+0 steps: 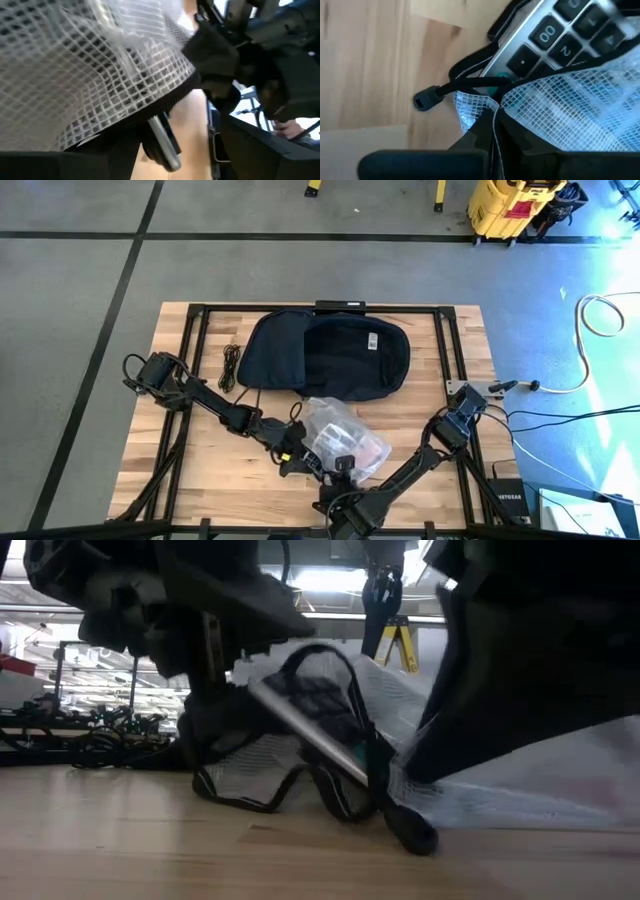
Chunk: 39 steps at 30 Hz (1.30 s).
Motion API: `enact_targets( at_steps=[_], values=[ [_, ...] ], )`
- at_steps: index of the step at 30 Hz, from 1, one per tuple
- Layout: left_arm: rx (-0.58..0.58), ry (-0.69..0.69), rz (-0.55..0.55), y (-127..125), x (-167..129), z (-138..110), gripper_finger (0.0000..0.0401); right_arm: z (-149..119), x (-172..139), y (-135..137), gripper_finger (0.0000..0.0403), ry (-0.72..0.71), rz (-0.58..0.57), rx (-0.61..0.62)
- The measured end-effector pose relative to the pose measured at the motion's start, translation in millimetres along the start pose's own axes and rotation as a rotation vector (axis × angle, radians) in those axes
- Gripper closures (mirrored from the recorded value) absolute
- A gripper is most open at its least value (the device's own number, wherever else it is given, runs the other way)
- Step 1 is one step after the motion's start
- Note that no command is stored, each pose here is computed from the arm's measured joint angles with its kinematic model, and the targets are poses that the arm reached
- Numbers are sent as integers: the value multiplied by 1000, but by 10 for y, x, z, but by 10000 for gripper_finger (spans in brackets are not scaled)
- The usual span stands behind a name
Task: Unpack backpack
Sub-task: Remove the gray calculator from the transparent zip bag
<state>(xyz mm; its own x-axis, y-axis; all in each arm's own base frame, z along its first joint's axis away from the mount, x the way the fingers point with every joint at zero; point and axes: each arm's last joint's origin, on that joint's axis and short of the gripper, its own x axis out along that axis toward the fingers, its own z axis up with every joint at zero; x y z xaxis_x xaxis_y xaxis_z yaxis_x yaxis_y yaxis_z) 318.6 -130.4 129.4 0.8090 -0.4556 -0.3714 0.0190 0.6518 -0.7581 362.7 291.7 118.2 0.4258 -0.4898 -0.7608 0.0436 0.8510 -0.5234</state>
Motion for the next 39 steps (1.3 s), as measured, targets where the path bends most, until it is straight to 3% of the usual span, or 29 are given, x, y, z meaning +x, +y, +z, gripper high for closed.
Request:
enact_targets(
  at_steps=[5,10,18,22,29,39],
  values=[
    [30,-9,-26,-70,23,11,152,-7,2,0,403,0,-7,-5],
    [20,-5,111,-7,37,-7,152,-9,23,11,403,5,-1,-4],
    [22,-42,175,32,31,-1,164,-16,31,16,403,12,5,-8],
    [55,-69,212,38,29,-11,213,-17,30,18,403,13,7,-8],
    [132,-85,226,9,29,-36,373,-18,22,21,403,12,9,-7],
    [137,-66,218,-18,34,-80,374,21,-150,-11,403,-12,-26,-6]
  ],
)
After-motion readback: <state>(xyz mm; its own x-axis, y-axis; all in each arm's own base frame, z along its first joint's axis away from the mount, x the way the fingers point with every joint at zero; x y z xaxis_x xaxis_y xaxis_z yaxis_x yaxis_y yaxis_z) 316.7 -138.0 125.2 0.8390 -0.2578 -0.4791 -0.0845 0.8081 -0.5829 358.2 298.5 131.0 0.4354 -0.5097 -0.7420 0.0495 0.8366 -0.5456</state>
